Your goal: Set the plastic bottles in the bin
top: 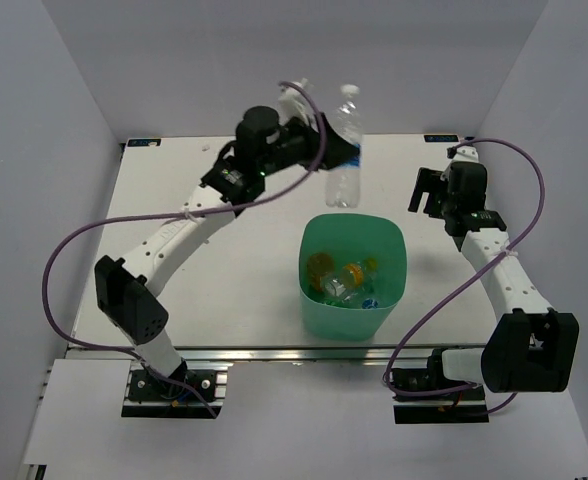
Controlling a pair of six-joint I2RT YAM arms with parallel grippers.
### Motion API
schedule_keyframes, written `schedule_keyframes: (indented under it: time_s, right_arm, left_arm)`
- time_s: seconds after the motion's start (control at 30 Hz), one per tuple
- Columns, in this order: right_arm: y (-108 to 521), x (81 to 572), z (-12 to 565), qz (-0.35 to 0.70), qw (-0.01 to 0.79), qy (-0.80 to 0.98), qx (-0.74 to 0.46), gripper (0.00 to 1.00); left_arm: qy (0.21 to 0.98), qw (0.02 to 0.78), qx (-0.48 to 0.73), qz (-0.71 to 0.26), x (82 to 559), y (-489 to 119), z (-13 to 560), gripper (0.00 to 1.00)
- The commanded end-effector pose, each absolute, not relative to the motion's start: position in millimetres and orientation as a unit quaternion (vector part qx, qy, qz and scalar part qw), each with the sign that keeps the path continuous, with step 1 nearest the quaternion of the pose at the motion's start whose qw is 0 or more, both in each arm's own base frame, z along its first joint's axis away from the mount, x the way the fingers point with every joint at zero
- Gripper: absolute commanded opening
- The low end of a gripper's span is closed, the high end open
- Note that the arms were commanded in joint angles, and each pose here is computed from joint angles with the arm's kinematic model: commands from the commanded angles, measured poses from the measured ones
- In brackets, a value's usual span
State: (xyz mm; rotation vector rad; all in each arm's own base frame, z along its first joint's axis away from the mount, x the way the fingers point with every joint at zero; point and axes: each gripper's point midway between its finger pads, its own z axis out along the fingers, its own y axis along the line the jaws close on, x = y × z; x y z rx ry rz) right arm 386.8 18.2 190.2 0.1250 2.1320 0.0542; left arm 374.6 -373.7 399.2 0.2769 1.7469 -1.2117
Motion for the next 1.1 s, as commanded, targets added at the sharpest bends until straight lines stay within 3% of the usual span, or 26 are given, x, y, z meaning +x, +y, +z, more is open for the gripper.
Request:
schedule_keyframes:
  time_s: [0.0,0.1,0.27,0.5,0.6,0.63,0.67,0.7,1.07]
  right_arm:
    - [20.6,391.5,206.0,0.039,0.510,0.857,0.063,0.89]
    - [22.6,398.3,212.3,0.055,0.515,0.852,0.074,0.89]
    - [33.9,412.9,229.2,0.093,0.521,0.846,0.073,0.89]
    - [67.1,418.2,230.2,0.185,0.509,0.839,0.051,0.89]
    - [75.9,418.1,236.1,0.208,0.517,0.829,0.038,0.89]
    - [76.8,418.3,237.6,0.212,0.518,0.828,0.035,0.89]
    - [77.1,418.6,237.7,0.213,0.518,0.828,0.035,0.89]
    - [78.8,418.9,238.1,0.216,0.517,0.828,0.033,0.89]
    - [79.6,416.9,229.0,0.220,0.507,0.832,0.041,0.89]
  left_arm:
    - [0.701,0.453,0.232,-0.499,315.5,-393.1,394.6,0.21]
    - [0.695,0.455,0.248,-0.499,290.7,-393.3,389.5,0.30]
    - [0.687,0.428,0.307,-0.501,245.8,-396.8,365.2,0.34]
    - [0.715,0.392,0.315,-0.486,235.6,-402.3,325.1,0.42]
    - [0.712,0.395,0.322,-0.483,233.0,-400.6,322.6,0.64]
    - [0.710,0.398,0.324,-0.483,231.7,-399.6,323.9,0.73]
    - [0.707,0.400,0.326,-0.483,230.5,-398.9,325.0,0.90]
    - [0.702,0.409,0.329,-0.482,229.5,-396.5,329.9,0.96]
    - [0.696,0.471,0.316,-0.441,247.6,-384.7,364.9,0.98]
